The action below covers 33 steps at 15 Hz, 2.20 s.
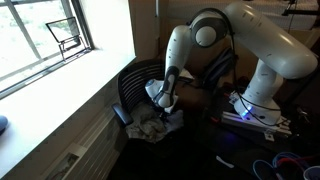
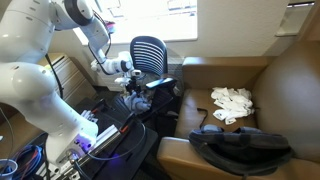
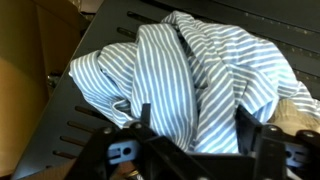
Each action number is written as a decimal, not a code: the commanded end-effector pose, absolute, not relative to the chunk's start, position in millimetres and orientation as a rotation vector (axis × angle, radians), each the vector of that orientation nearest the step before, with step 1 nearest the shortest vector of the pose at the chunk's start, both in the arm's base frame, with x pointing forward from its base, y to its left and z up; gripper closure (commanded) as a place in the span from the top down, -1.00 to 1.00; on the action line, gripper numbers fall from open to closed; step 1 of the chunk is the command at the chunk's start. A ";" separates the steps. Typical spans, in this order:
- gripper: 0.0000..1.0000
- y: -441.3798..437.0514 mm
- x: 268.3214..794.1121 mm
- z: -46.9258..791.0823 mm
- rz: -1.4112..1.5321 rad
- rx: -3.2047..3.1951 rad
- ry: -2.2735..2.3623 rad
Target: Get the blue shirt from the seat and place it on the backrest of the chair
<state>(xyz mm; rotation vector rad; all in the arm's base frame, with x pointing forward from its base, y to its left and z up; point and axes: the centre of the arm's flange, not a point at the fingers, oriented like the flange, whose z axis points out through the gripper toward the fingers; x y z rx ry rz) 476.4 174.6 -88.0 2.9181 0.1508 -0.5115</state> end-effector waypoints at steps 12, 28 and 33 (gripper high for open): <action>-1.00 169.4 485.8 -77.4 -0.541 2.984 0.095; -0.93 143.4 457.6 105.4 0.206 3.209 -0.406; -0.98 106.4 447.3 189.9 0.576 3.170 -0.655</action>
